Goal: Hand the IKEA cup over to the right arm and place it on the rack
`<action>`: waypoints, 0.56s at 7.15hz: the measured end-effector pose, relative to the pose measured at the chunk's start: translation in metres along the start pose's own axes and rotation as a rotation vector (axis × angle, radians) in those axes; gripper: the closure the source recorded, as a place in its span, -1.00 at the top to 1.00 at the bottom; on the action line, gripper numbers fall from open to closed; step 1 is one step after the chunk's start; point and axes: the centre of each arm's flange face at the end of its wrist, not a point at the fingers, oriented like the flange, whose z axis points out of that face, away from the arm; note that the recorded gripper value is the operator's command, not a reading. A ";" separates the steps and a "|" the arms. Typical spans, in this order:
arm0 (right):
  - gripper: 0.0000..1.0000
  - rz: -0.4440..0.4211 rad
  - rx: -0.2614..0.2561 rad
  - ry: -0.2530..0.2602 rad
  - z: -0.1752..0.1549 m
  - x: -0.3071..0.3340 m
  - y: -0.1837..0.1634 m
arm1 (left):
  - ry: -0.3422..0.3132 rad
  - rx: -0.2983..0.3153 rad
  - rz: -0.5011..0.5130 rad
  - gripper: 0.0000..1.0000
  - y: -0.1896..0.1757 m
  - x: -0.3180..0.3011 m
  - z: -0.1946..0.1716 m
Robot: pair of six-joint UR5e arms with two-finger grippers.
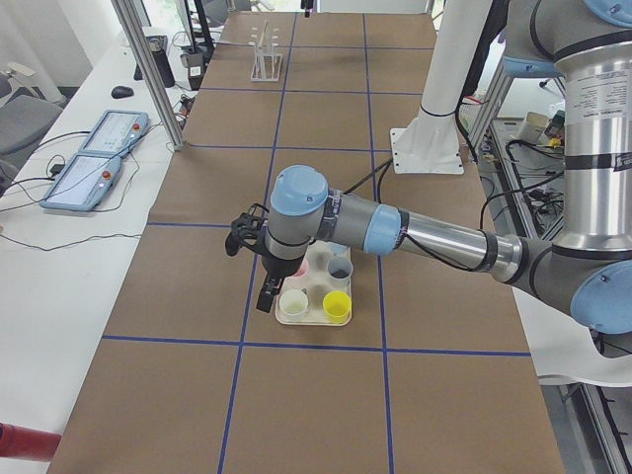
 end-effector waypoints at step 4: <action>1.00 -0.088 0.036 -0.031 0.011 -0.043 -0.028 | 0.036 -0.036 -0.053 1.00 -0.001 0.009 0.068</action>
